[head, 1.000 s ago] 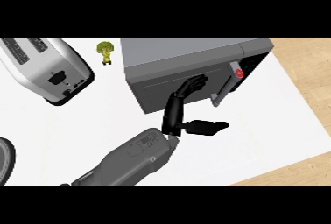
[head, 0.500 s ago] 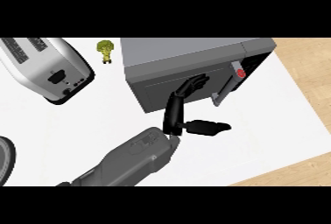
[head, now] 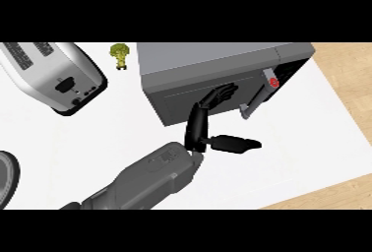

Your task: Pick up the milk, place it into the microwave and close the microwave

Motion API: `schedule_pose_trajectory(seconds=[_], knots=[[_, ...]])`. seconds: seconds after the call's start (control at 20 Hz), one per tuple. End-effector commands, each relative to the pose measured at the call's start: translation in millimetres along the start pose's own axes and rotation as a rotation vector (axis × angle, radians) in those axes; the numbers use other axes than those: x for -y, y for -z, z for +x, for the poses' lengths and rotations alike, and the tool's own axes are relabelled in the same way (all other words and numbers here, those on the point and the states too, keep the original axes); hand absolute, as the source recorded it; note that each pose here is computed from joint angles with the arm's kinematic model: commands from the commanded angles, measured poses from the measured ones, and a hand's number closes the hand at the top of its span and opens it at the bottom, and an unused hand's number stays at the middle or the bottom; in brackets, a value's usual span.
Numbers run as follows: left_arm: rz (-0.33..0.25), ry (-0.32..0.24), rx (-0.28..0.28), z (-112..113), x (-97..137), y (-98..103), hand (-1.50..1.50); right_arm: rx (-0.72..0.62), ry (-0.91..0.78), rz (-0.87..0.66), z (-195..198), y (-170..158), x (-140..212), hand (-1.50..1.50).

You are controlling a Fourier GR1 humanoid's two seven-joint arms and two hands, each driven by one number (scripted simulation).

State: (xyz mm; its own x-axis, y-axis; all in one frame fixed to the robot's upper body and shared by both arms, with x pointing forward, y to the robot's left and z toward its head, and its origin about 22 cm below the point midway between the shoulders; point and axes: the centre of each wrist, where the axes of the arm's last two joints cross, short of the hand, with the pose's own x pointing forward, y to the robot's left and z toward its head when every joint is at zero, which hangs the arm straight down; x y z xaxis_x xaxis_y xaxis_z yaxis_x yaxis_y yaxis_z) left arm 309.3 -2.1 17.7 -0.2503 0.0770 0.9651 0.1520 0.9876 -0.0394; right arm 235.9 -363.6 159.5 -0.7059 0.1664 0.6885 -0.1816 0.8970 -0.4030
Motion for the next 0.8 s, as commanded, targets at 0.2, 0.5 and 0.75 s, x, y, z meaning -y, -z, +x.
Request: schedule_pose_trajectory(seconds=[0.2, 0.5, 0.75], knots=[[0.112, 0.008, 0.004, 7.8, -9.4, 29.9, -1.50, -0.037, 0.222, -0.025, -26.3, -5.2, -6.4, -1.50], [0.110, 0.006, 0.020, 1.2, -12.2, 25.9, -1.50, -0.050, 0.261, -0.025, -32.2, -1.4, 5.8, -1.50], [0.129, 0.000, 0.003, -0.4, -14.7, 28.2, -1.50, -0.033, 0.273, -0.021, -31.2, 4.8, 19.3, -1.50]])
